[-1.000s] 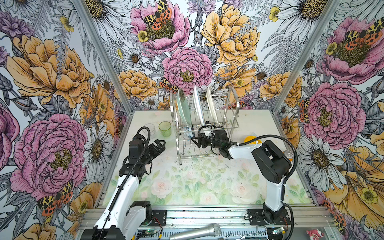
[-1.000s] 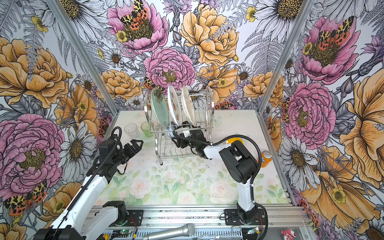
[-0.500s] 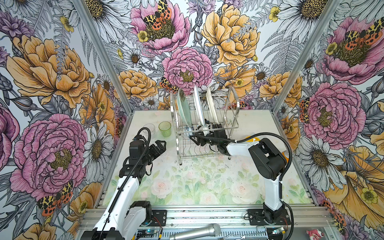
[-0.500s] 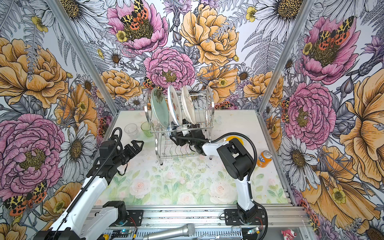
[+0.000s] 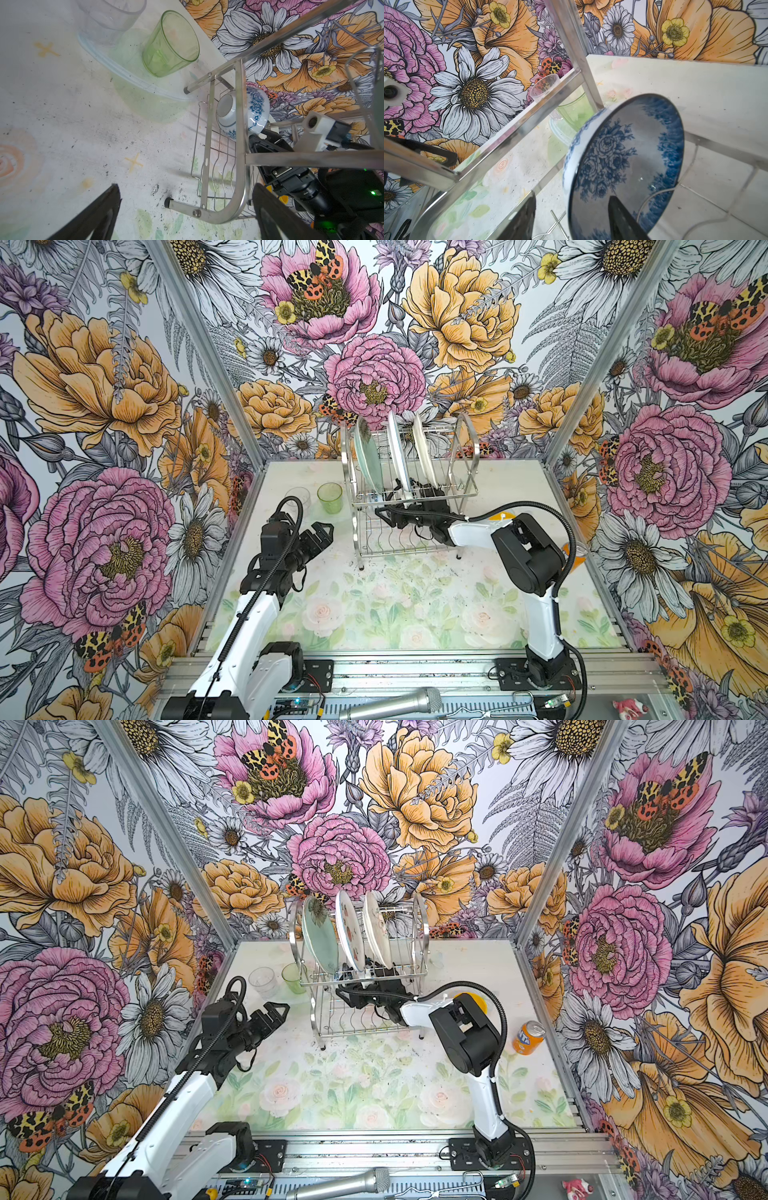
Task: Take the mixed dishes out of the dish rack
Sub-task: 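Close the right gripper on the rim of the blue-and-white bowl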
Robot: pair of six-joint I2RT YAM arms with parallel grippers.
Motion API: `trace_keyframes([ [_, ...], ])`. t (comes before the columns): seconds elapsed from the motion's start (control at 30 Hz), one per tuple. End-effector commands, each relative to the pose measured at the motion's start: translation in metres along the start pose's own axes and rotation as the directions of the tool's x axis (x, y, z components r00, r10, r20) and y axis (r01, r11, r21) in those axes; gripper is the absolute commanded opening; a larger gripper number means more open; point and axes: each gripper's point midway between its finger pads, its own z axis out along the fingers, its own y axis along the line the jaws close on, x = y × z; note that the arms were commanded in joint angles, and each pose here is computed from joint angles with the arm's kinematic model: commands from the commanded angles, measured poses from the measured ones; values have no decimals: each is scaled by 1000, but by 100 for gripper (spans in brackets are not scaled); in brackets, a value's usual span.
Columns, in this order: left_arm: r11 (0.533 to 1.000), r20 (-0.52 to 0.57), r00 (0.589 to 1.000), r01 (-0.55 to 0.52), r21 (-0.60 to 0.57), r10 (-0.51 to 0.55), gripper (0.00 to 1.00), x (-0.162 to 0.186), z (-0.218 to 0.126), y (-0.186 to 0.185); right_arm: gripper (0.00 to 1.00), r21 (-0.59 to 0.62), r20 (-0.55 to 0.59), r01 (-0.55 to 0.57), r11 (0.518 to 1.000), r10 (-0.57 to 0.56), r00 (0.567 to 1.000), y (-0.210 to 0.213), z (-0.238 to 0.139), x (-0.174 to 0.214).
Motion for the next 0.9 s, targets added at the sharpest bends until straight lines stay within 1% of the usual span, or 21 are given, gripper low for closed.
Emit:
trace_keyframes([
  [0.0,999,-9,1000,-2,34,2,99,3,2,-6,53,-31,22,11,999,-10,1000,1,4,-13],
  [0.07,999,-15,1000,-1,35,2,99,4,4,-6,52,-35,21,10,999,-9,1000,1,4,-13],
  [0.13,999,-18,1000,-2,37,2,99,5,5,-7,47,-40,18,10,999,-9,1000,1,6,-12],
  [0.3,999,-20,1000,-3,40,4,99,5,6,-8,42,-52,13,8,999,-8,1000,2,8,-11],
  [0.63,1000,-29,1000,-3,31,4,99,6,10,-5,39,-54,5,3,999,-3,1000,-1,12,-8],
  [0.7,999,-31,999,-4,32,5,99,7,10,-6,37,-55,6,5,998,-5,1000,0,12,-9],
  [0.8,1000,-32,999,-4,31,5,99,7,11,-5,31,-63,5,7,998,-7,1000,1,12,-9],
  [0.87,999,-32,999,-4,32,5,99,7,12,-5,30,-63,4,8,998,-7,1000,1,12,-8],
])
